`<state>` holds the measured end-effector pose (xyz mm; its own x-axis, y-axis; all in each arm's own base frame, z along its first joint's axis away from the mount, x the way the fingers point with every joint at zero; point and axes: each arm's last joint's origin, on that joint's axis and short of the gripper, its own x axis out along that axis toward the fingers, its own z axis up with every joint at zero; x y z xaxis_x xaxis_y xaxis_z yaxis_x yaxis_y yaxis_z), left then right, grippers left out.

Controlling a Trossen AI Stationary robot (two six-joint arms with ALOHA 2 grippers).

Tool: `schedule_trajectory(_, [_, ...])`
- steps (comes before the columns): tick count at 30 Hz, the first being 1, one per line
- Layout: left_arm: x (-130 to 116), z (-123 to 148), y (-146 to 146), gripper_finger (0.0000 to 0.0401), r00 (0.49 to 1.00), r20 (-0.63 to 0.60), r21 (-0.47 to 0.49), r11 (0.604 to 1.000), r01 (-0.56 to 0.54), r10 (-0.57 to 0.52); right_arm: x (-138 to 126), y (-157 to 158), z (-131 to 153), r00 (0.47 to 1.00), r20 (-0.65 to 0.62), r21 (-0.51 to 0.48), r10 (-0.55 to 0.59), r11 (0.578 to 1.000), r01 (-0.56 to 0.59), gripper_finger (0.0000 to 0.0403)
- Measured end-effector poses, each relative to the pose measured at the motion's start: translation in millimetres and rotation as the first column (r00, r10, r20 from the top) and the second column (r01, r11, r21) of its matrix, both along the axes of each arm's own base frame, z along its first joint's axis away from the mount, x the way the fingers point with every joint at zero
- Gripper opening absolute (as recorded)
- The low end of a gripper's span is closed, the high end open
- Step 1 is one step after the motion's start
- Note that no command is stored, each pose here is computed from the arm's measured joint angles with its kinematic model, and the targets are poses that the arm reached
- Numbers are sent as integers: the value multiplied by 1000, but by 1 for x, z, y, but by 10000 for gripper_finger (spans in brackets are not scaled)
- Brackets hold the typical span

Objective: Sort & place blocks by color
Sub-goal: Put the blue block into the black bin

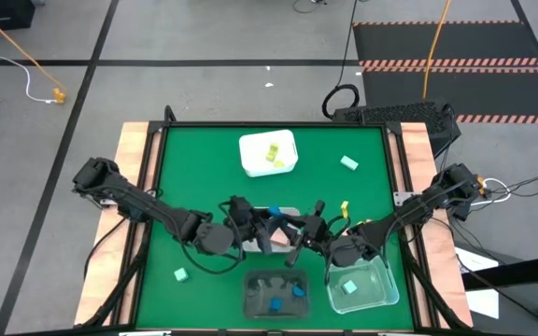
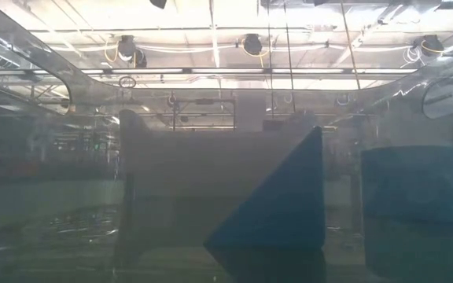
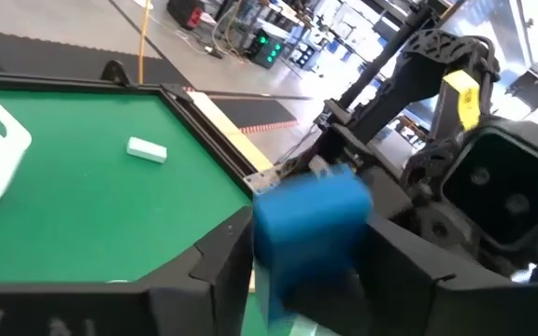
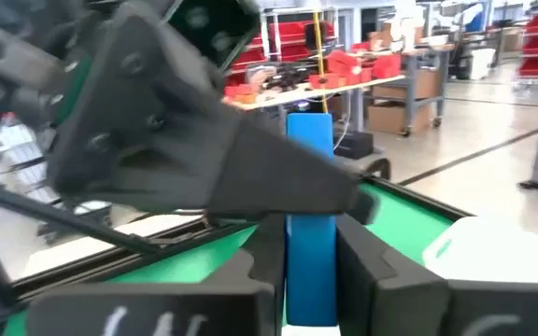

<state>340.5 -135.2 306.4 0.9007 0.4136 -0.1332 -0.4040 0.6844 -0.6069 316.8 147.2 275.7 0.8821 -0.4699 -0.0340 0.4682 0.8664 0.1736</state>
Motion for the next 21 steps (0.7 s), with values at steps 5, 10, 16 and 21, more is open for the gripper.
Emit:
schedule_trajectory(5, [0,0,0,199,1000,1,-3,1000,10,-10,0,1,0,1000,0,0,10,1000,-10,37])
schedule_trajectory(10, [0,0,0,201,1000,-1,-2,1000,10,-10,-2,0,1,1000,-18,-10,9,1000,-10,37])
schedule_trajectory(16, [1,1,3,202,1000,-6,23,1000,3,-3,-24,-6,11,995,-98,42,24,999,-19,37])
schedule_trajectory(21, [2,5,12,202,1000,2,25,999,-24,24,-46,-12,17,970,-162,242,183,960,-141,37])
